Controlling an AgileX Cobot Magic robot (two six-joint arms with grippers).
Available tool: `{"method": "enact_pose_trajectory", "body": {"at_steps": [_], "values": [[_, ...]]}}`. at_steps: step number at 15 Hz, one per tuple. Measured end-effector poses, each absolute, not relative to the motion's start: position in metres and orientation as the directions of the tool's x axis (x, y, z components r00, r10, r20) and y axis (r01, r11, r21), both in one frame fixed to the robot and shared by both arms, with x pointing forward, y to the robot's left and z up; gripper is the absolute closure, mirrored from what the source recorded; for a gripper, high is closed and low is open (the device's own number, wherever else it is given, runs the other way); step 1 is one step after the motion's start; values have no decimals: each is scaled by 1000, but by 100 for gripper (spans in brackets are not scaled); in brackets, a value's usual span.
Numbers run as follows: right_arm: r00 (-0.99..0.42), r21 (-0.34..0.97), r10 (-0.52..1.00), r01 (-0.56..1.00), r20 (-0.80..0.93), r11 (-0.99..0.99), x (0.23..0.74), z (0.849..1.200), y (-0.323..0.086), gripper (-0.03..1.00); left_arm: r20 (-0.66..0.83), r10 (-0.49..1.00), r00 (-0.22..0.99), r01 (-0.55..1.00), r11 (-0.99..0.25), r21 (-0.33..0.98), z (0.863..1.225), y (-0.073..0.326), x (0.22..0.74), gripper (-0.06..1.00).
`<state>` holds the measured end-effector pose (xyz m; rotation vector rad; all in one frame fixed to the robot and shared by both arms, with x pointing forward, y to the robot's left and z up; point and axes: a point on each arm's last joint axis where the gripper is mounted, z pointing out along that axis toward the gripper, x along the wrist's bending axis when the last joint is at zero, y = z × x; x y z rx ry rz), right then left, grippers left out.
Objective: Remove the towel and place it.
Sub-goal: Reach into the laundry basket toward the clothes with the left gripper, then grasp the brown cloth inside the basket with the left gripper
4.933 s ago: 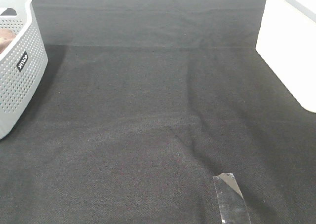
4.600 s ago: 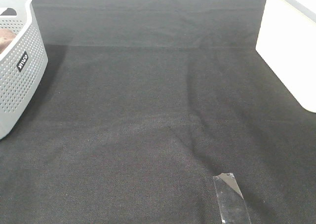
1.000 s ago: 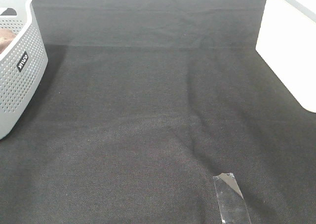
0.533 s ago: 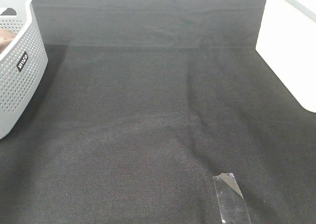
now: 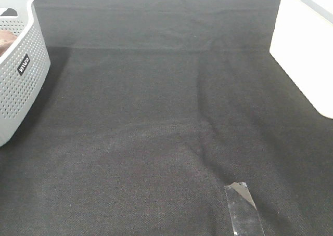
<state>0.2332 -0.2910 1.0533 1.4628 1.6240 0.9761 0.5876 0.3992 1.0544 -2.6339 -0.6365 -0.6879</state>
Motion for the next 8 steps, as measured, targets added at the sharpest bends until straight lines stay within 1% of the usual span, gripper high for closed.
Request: {"method": "enact_pose_trajectory", "body": {"at_steps": [3,6,8], "values": [[-86,895,996,441,-30,65,233,1053,-291,24,459,336,823,480,-843,-243,1016,413,614,-4],[-86,895,996,441,-30,65,233,1053,-291,24,440,336,832,475,-843,-254,997,423,639,-4],[-86,895,996,441,-30,65,233,1053,-291,24,392,310,866,436,-852,-290,978,426,649,-2]]}}
